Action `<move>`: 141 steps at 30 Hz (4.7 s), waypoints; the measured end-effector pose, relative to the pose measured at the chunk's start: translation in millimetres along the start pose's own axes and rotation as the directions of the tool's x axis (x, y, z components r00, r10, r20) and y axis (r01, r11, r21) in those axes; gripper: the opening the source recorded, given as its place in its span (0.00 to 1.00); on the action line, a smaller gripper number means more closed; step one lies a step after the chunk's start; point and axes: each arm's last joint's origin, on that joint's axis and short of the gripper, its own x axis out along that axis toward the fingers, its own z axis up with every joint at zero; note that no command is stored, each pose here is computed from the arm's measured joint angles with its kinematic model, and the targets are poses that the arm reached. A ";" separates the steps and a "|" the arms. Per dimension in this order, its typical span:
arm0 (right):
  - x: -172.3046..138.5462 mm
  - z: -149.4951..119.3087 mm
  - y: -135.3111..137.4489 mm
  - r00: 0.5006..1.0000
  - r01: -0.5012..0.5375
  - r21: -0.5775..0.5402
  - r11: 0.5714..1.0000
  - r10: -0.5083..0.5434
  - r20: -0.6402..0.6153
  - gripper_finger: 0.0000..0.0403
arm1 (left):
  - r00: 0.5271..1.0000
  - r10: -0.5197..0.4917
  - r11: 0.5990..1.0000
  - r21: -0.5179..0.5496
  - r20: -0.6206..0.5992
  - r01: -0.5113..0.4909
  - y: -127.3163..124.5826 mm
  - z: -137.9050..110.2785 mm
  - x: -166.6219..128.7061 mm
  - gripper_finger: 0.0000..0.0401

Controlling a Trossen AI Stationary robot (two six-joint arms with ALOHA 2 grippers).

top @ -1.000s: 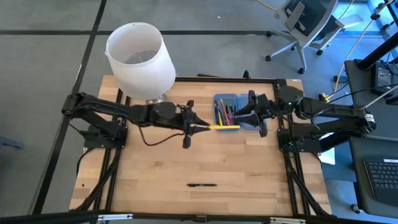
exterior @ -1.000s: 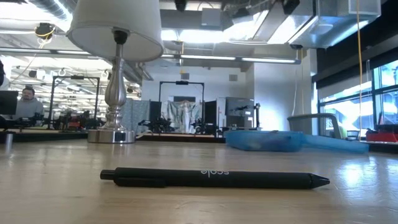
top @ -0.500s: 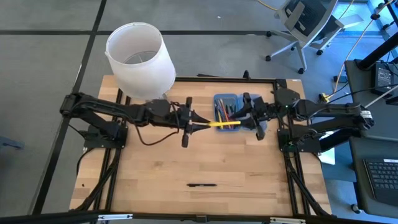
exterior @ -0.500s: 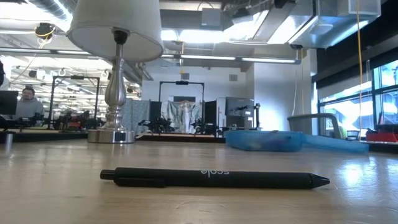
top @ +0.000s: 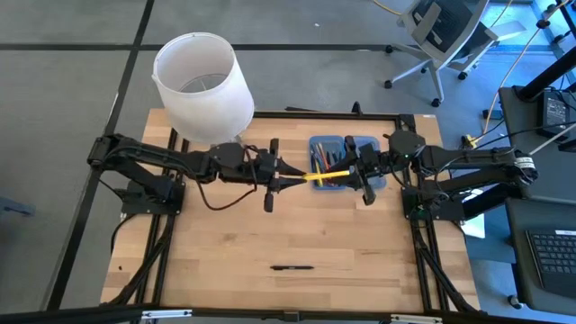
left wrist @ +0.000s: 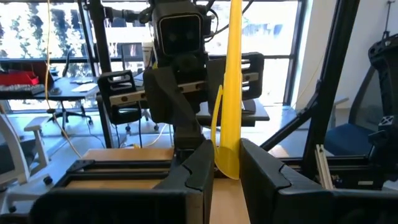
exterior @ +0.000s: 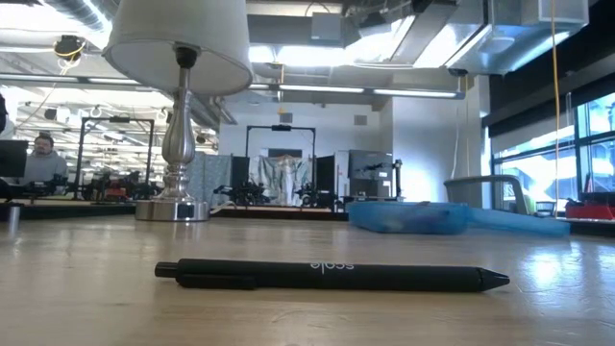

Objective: Pick & place school supplies into a supply box
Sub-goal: Put the yellow pen into the blue supply box

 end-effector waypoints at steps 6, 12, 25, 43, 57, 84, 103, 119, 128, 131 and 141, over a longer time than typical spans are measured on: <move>0.3 0.5 -0.1 1.000 0.000 -0.008 1.000 0.000 0.006 0.29 | 1.000 0.000 1.000 0.000 0.001 0.000 0.0 0.1 0.0 0.13; 3.7 1.4 -0.6 0.999 -0.015 -0.017 1.000 0.016 0.029 0.29 | 1.000 0.000 1.000 0.000 0.006 0.000 0.0 0.6 0.0 0.13; 8.2 -1.5 -1.8 0.999 -0.029 0.036 0.999 0.028 0.020 0.59 | 1.000 0.000 1.000 0.007 0.012 0.000 0.0 1.2 0.0 0.13; 9.3 21.4 18.8 0.961 0.064 -0.158 0.985 -0.018 0.277 0.54 | 1.000 0.013 1.000 0.007 0.012 -0.013 0.4 1.2 0.0 0.13; 9.3 21.3 18.7 0.961 0.066 -0.154 0.986 -0.021 0.275 0.19 | 0.999 0.035 0.999 0.014 0.013 -0.035 1.0 1.2 0.0 0.14; 9.8 -10.5 1.2 0.946 0.322 0.015 0.947 -0.321 -0.043 0.14 | 0.892 0.090 0.996 0.041 -0.443 -0.080 2.0 -44.0 -9.6 0.28; -20.8 -58.9 -51.2 0.616 0.732 0.110 0.672 -0.586 -0.526 0.14 | 0.692 -0.230 0.968 -0.233 -0.684 0.092 -54.2 -141.2 29.3 0.28; 7.5 -123.5 -94.5 0.483 0.758 0.160 0.633 -0.379 -0.790 0.15 | 0.648 -0.273 0.960 -0.249 -0.711 0.131 -88.3 -150.0 21.7 0.28; 10.3 -144.6 -110.2 0.410 0.793 0.135 0.594 -0.355 -0.840 0.15 | 0.656 -0.182 0.981 -0.183 -0.732 0.069 -97.0 -154.9 18.6 0.28; 10.8 -147.9 -112.5 0.400 0.798 0.132 0.588 -0.353 -0.846 0.15 | 0.632 -0.182 0.981 -0.182 -0.753 0.066 -101.5 -165.5 19.6 0.28; 11.3 -148.8 -113.1 0.397 0.799 0.129 0.587 -0.354 -0.847 0.15 | 0.571 -0.238 0.971 -0.194 -0.785 0.138 -131.2 -199.6 19.0 0.33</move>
